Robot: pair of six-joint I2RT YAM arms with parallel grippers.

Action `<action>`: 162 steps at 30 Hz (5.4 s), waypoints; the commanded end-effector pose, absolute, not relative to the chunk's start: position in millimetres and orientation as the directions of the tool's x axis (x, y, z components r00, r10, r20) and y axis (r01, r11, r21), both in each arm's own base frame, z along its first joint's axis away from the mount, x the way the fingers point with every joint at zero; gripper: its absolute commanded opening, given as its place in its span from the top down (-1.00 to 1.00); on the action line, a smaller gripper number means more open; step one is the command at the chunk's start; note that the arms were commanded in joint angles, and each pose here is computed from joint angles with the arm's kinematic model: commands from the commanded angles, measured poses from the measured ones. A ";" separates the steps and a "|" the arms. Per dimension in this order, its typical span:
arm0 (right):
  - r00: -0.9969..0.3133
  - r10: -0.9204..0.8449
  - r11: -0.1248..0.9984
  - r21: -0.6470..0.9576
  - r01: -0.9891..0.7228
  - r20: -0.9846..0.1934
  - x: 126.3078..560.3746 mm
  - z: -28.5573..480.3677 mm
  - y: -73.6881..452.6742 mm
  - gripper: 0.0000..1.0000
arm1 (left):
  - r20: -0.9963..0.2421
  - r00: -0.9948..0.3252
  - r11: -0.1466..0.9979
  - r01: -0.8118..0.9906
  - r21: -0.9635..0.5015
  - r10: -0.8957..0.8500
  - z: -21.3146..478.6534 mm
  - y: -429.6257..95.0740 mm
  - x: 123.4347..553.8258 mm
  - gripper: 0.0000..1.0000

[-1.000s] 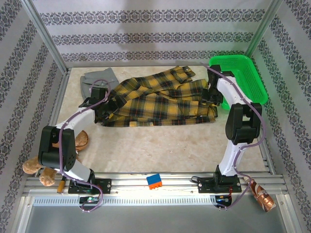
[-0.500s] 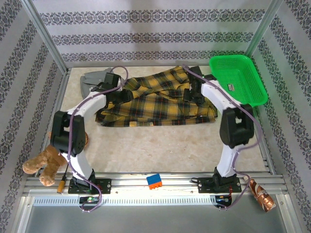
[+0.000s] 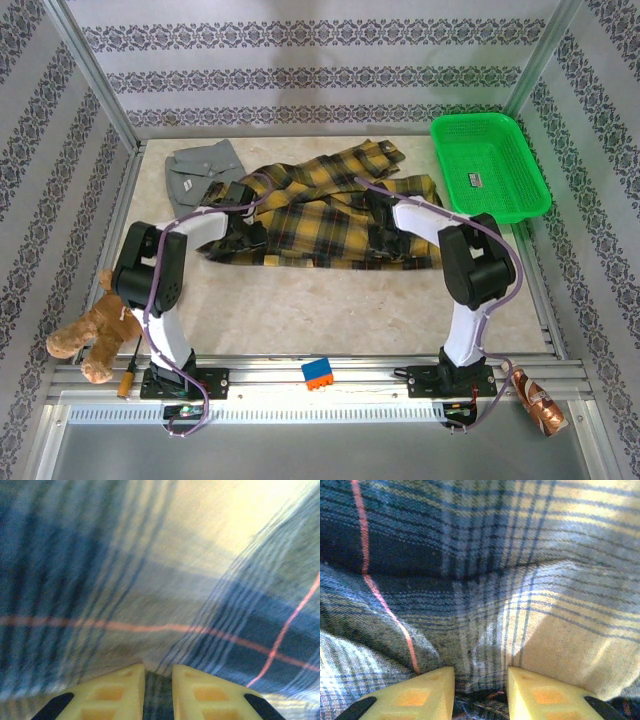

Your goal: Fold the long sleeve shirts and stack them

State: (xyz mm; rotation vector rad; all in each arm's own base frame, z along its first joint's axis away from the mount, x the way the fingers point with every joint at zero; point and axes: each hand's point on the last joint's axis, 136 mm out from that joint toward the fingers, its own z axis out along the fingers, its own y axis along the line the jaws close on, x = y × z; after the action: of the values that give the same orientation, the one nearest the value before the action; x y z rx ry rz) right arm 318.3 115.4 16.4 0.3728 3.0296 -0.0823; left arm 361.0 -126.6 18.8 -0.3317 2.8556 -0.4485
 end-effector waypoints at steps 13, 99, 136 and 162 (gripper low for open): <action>-0.959 0.284 0.954 -0.111 0.280 0.021 169.2 15.0 127.8 0.22 | 0.079 -0.935 0.888 -0.352 -0.295 -0.345 3.0 -99.9 183.3 0.55; -0.745 0.278 0.820 0.554 -0.146 -0.607 557.7 258.2 243.0 -0.42 | -0.241 -0.918 0.892 -0.199 -0.406 -0.315 141.3 -118.9 298.9 -1.00; -0.973 0.192 0.911 0.393 0.127 -0.129 249.6 82.0 200.5 -0.42 | -0.401 -0.894 0.930 0.302 -0.208 0.200 39.8 -182.7 575.3 -0.18; -0.910 0.366 0.929 0.140 0.344 -0.194 256.3 57.6 139.1 -0.39 | -0.431 -0.902 0.985 0.101 -0.143 0.030 66.9 -106.2 584.9 0.98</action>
State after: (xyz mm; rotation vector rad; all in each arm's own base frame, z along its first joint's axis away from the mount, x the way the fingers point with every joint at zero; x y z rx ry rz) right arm 249.7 168.6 56.8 0.4396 2.9300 0.3300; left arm 578.5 -146.6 29.7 0.2527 2.7404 -0.2292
